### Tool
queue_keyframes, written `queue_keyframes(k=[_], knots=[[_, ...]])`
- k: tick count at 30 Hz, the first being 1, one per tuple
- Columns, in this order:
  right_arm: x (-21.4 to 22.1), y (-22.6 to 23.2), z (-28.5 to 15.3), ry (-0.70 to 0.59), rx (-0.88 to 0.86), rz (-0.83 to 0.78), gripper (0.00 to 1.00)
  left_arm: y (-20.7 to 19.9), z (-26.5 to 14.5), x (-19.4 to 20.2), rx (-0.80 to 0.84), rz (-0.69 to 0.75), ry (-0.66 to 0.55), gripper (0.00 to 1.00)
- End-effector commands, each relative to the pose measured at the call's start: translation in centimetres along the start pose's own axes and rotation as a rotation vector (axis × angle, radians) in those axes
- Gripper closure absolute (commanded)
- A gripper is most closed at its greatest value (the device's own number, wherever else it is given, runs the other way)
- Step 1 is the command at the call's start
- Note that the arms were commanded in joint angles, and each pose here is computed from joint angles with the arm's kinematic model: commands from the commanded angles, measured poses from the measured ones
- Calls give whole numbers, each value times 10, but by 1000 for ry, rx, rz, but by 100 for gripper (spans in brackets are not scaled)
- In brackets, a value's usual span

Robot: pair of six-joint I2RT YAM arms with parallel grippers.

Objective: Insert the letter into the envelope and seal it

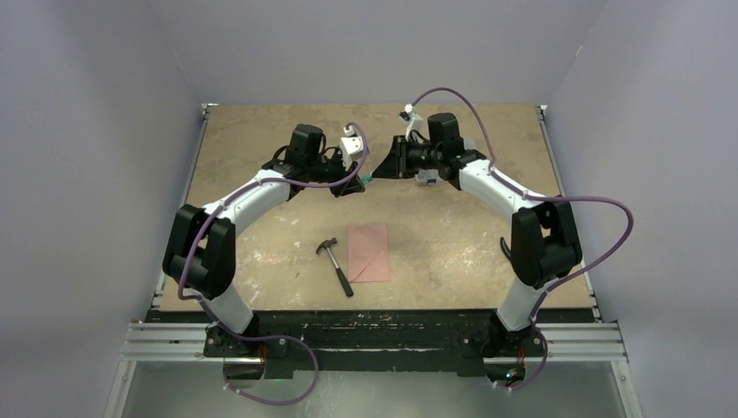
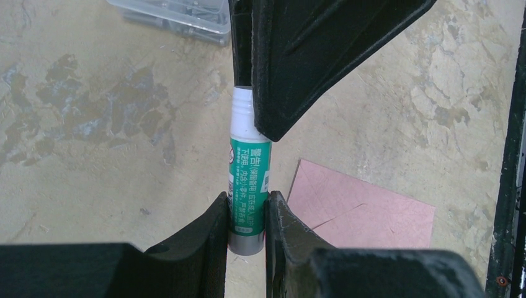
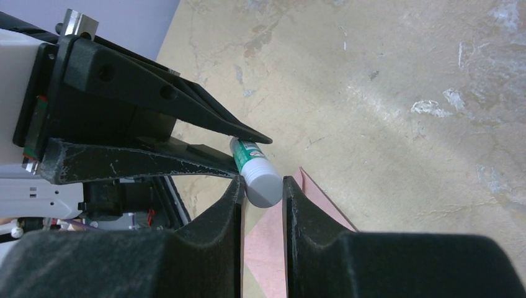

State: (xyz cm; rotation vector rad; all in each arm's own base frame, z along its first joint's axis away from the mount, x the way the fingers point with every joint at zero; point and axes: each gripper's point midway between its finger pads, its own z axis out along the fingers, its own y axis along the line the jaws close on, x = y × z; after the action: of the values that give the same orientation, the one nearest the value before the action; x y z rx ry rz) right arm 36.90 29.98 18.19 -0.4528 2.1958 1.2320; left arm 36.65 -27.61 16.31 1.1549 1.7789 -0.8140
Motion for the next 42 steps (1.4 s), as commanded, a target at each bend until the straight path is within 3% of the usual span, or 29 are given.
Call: queue_keyframes(k=[1,5,11,16,18,20,26,32,38,42], knots=[[143,19,15,464,-59,246,100,-16,-33,-196,-43,498,-540,100],[124,28,15,419,-73,252,100,-20,-27,-178,-20,453,-513,100],[14,16,-19,150,2,208,100,-40,-16,-102,48,250,-401,100],[-41,21,-53,13,8,167,35,-54,-15,-58,70,139,-334,100],[-46,27,-58,2,1,144,22,-55,-14,-49,70,122,-311,100],[-44,30,-60,10,-7,131,17,-54,-13,-44,70,119,-297,100],[-33,34,-60,42,-44,113,25,-52,-9,-43,75,109,-292,100],[-29,44,-64,41,-83,92,23,-52,-8,-43,86,109,-285,100],[-22,49,-58,86,-121,99,43,-50,-6,-42,75,106,-279,100],[-18,55,-58,109,-146,86,47,-48,-5,-46,70,102,-282,100]])
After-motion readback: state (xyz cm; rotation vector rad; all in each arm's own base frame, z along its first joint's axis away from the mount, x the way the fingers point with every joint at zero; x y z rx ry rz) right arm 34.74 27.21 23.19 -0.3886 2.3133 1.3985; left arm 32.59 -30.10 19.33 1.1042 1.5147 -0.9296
